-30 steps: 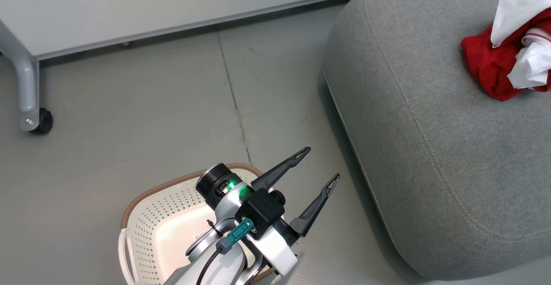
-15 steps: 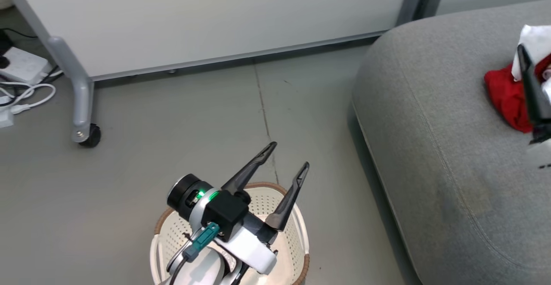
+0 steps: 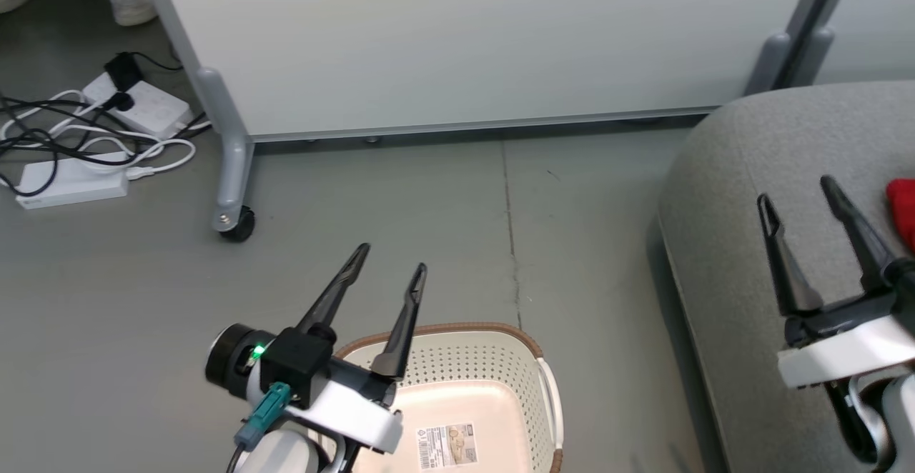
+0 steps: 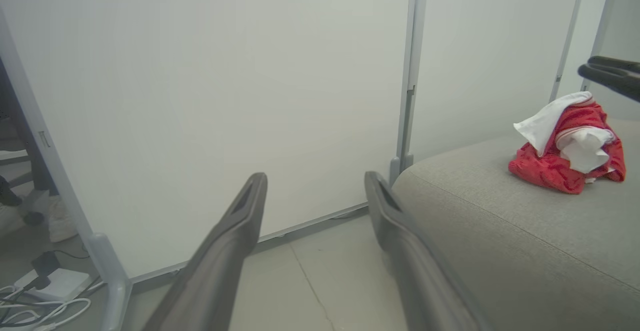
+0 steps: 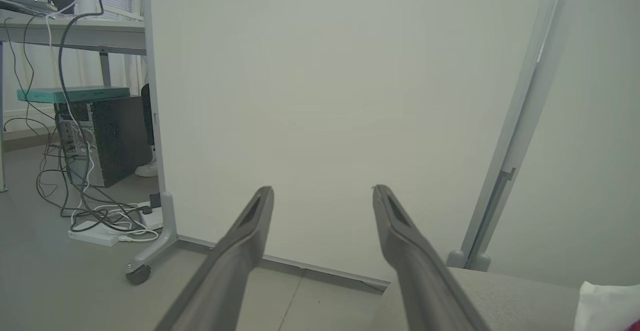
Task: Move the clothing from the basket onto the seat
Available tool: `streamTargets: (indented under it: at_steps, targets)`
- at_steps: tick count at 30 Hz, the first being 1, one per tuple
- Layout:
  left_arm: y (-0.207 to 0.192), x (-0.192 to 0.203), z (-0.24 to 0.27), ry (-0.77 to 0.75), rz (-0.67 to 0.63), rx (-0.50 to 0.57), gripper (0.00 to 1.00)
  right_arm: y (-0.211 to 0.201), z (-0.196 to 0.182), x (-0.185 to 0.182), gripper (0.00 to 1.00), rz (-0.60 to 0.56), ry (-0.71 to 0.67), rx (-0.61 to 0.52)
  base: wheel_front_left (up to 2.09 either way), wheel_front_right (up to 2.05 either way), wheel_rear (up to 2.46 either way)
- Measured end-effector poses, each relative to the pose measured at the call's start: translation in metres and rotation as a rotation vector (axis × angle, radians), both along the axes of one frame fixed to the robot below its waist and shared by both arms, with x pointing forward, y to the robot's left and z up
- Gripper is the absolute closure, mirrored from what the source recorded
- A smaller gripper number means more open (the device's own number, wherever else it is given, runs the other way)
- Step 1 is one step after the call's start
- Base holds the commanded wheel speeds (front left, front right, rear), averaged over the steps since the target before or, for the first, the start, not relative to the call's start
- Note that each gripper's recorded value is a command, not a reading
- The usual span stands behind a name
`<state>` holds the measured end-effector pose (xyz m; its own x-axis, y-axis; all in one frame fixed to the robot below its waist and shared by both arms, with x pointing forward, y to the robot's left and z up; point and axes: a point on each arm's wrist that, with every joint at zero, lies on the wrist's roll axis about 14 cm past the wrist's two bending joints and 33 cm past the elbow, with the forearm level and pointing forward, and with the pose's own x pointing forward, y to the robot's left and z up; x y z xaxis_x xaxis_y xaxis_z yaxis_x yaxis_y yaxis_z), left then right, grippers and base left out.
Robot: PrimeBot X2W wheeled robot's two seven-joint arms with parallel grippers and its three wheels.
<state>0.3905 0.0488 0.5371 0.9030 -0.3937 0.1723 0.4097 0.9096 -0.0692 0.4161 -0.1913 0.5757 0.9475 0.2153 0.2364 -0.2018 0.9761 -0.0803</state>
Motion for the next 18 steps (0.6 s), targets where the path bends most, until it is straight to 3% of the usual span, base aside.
streamTargets:
  at_steps: [8,18]
  targets:
    - [0.049,-0.014,-0.016,0.036,0.193,0.057,0.0,0.039,-0.026,-0.008,0.0,0.048,0.064,0.073,0.0,0.0,0.0]
    - [0.08,-0.026,-0.019,0.084,0.318,-0.07,0.0,0.074,-0.057,-0.023,0.0,0.096,0.155,0.1,0.0,0.0,0.0]
